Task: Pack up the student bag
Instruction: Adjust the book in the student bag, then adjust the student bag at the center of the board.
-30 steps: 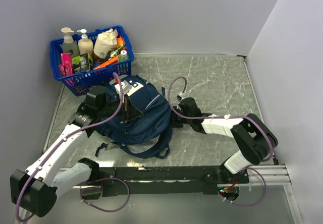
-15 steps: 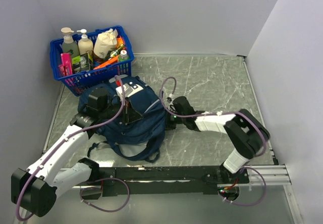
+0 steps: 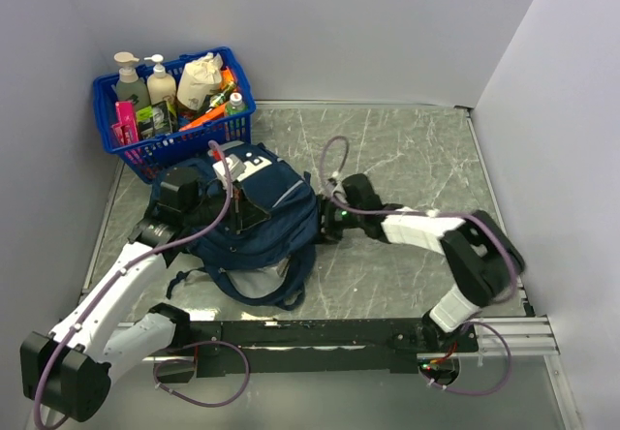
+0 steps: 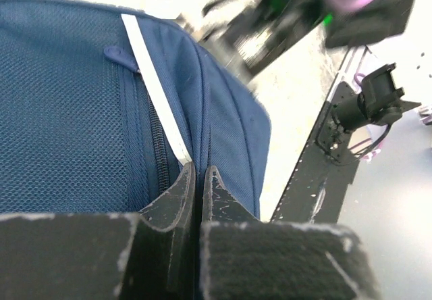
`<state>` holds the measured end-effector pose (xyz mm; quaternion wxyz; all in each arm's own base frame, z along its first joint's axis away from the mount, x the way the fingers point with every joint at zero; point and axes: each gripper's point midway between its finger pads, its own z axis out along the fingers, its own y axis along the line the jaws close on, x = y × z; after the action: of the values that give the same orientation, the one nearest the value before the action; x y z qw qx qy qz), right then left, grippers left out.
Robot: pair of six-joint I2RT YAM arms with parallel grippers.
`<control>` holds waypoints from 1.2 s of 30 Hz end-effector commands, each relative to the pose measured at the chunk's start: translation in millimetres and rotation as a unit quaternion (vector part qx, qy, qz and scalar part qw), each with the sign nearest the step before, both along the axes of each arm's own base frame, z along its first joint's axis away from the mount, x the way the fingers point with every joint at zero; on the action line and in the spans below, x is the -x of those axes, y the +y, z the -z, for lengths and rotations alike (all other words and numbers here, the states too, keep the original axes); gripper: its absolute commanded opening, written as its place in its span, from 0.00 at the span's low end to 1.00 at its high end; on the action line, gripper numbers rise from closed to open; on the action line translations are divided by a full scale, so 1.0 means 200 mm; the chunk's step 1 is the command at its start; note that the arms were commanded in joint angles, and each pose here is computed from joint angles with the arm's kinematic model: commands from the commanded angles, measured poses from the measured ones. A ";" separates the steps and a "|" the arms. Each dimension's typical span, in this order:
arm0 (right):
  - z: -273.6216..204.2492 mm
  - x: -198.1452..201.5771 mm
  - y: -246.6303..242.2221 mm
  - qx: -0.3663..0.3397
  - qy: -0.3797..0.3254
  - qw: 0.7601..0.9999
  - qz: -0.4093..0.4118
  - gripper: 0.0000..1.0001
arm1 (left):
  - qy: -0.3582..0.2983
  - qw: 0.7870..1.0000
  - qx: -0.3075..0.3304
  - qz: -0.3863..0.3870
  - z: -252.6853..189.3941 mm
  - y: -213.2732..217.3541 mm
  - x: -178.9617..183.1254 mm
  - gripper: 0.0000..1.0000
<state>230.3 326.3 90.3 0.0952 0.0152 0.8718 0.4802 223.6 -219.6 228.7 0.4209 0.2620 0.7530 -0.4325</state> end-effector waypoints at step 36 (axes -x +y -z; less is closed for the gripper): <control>0.10 0.27 -0.16 0.124 -0.112 0.982 -0.085 0.59 | -0.084 0.996 0.006 0.039 -0.18 0.03 0.07 0.01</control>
<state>170.3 284.6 68.9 0.1387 -0.1048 0.8951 0.4106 211.9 -203.1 222.7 0.4231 0.2968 0.7563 -0.4011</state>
